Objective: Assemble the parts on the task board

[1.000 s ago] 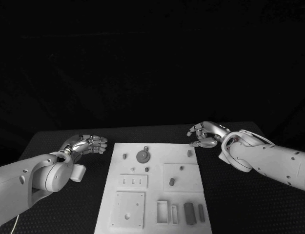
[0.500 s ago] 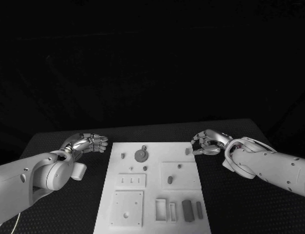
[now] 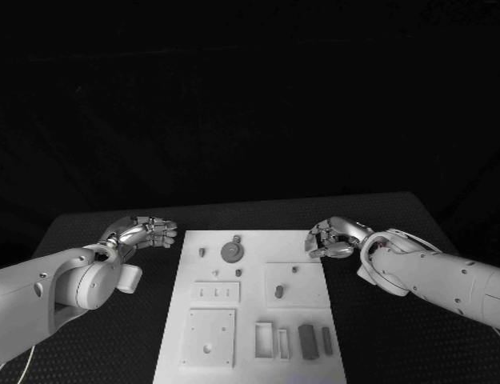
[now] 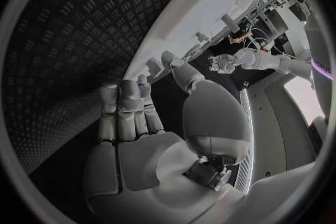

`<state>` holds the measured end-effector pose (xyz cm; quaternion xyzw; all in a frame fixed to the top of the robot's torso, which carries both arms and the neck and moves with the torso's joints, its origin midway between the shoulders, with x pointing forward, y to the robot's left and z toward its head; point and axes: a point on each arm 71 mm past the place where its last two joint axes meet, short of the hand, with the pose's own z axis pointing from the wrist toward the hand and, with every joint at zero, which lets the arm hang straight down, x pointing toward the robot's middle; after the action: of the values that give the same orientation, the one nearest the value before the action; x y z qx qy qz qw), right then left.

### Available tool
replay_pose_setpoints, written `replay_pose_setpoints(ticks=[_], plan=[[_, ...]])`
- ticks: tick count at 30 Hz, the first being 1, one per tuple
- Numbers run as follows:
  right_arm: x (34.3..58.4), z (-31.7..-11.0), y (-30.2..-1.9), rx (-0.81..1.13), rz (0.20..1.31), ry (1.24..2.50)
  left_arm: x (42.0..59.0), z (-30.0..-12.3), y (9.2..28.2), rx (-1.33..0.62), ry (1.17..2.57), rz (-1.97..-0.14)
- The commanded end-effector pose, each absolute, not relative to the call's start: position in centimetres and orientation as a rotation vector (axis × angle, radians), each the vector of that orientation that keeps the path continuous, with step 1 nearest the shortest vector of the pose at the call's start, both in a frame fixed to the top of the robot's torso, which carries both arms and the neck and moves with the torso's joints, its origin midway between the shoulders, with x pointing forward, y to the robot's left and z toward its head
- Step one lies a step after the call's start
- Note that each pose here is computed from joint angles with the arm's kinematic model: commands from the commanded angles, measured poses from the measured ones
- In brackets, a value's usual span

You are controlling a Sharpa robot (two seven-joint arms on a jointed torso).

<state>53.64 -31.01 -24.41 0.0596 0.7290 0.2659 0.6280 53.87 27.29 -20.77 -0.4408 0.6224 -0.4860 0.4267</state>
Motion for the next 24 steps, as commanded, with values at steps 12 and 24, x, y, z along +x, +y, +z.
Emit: replay_pose_setpoints(ticks=[12, 24], plan=[[53.7, -25.05, -30.6, 0.145, 0.613, 1.67, 53.87, -20.7, 26.99, -1.096, 1.558, -1.242], [53.78, -25.19, -30.37, 0.147, 0.611, 1.684, 53.87, -20.69, 27.2, -1.098, 1.553, -1.237]])
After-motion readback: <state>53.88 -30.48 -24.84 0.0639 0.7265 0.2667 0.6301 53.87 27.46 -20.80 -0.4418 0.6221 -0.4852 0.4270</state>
